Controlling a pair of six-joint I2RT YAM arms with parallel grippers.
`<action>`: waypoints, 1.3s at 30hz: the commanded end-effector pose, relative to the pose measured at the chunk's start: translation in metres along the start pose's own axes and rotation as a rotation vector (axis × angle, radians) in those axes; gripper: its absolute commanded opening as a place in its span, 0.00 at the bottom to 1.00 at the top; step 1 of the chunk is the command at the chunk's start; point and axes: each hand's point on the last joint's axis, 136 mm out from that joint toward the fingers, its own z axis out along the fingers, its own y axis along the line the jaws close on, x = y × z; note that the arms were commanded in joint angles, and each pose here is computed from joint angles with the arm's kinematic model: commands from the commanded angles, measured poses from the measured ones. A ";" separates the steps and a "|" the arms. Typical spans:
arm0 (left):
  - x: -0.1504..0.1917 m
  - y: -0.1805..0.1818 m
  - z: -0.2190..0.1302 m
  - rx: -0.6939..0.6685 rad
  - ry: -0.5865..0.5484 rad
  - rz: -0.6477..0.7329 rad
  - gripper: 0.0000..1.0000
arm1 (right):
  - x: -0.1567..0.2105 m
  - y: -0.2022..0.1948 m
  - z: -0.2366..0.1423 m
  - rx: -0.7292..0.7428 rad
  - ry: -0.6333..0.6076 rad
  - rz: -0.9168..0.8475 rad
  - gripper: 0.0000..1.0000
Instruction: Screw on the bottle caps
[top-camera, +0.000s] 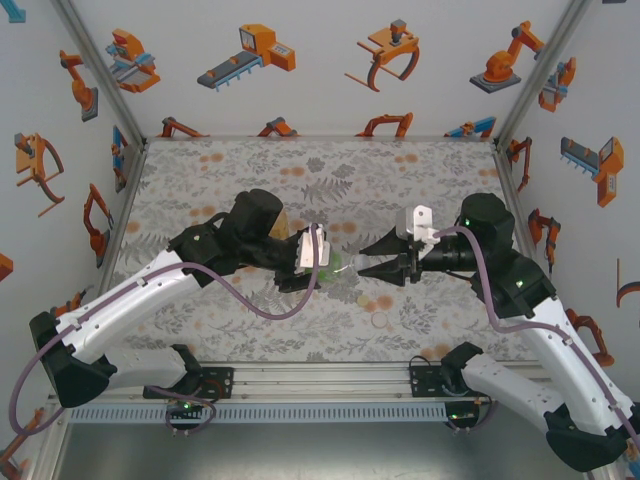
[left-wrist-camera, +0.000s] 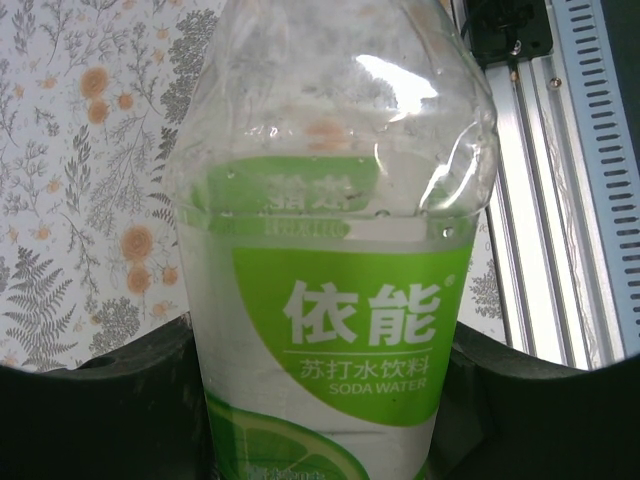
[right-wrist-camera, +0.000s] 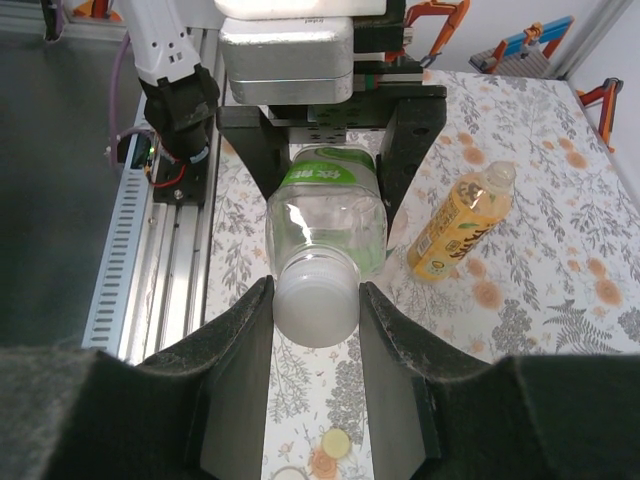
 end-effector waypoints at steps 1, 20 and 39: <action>-0.027 0.009 -0.005 -0.047 -0.104 0.051 0.00 | 0.006 -0.001 0.006 0.002 -0.002 0.067 0.00; -0.035 0.071 -0.012 -0.398 -0.137 0.115 0.00 | 0.020 -0.091 -0.005 0.465 -0.237 0.885 0.00; -0.046 0.106 -0.017 -0.548 -0.122 0.079 0.00 | 0.061 -0.120 -0.010 0.679 -0.241 1.391 0.16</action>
